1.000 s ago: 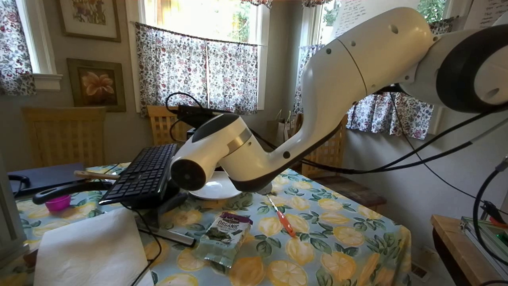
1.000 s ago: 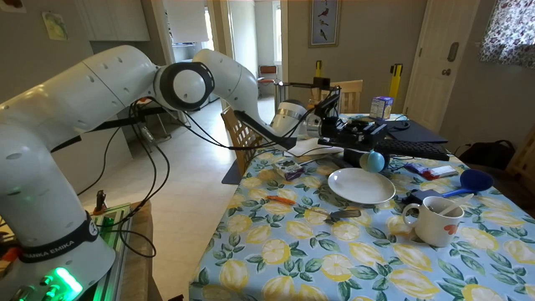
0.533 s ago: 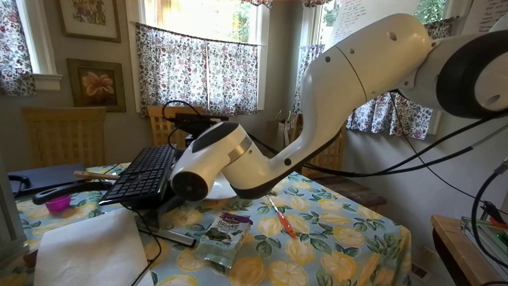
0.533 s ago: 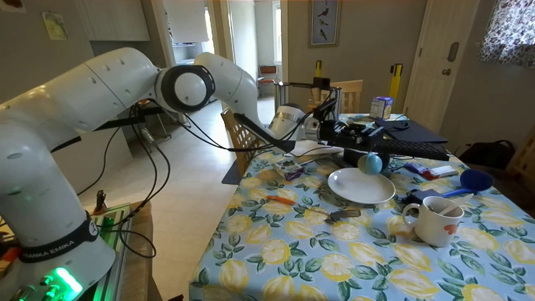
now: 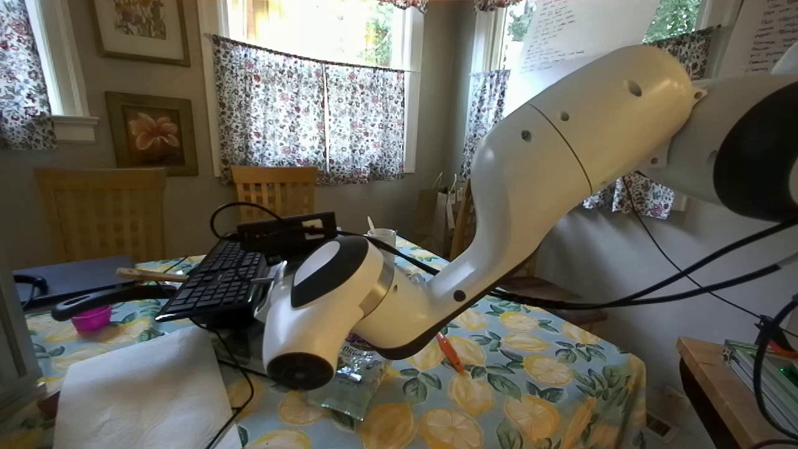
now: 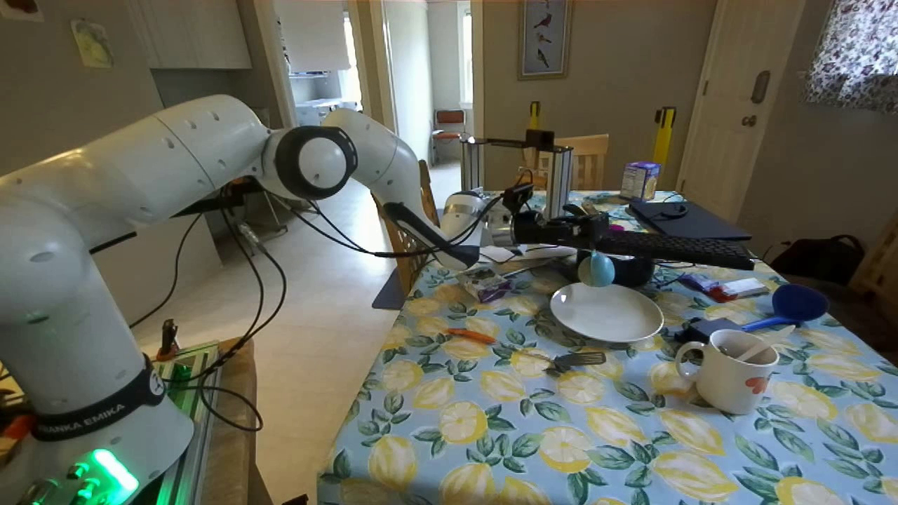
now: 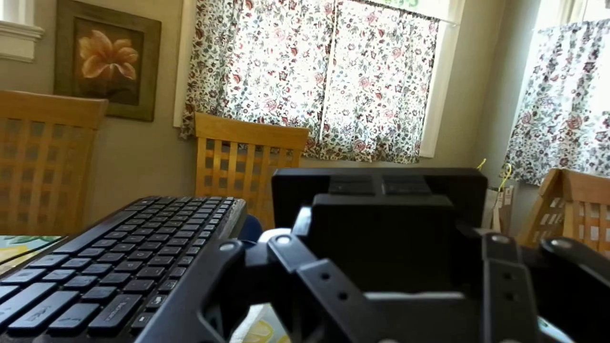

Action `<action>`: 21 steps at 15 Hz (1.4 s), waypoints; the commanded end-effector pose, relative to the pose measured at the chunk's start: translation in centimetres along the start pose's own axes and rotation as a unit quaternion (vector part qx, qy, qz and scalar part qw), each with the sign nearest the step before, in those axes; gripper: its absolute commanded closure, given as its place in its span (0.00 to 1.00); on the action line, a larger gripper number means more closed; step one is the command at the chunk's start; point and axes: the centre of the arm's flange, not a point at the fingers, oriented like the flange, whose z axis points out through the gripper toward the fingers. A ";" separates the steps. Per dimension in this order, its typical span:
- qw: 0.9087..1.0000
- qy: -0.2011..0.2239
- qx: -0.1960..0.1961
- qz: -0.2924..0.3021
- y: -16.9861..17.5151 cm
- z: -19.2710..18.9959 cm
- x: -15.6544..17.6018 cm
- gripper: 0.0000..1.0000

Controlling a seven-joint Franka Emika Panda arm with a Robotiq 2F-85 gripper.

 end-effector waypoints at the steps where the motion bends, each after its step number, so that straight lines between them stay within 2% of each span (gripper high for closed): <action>1: 1.000 -0.005 0.016 -0.002 -0.8 1.5 -0.8 0.67; 4: 0.998 0.025 0.039 0.030 -2.4 3.4 -1.0 0.67; 9: 0.995 0.043 0.061 0.062 -3.9 5.7 -1.1 0.67; 11: 0.993 0.067 0.054 0.079 -4.0 5.9 -1.0 0.67; 12: 0.992 0.108 0.038 0.049 -3.2 5.7 0.8 0.67; 13: 0.990 0.130 0.032 0.053 -3.0 5.6 1.4 0.67; 14: 0.987 0.135 0.020 0.089 -3.2 5.2 0.8 0.67; 15: 0.985 0.139 0.019 0.100 -3.3 5.0 0.9 0.67; 16: 0.984 0.157 0.016 0.081 -2.9 5.2 1.8 0.67; 18: 0.981 0.140 0.019 0.131 -4.1 5.4 -0.3 0.67; 21: 0.977 0.141 0.027 0.156 -4.2 5.7 -0.9 0.67</action>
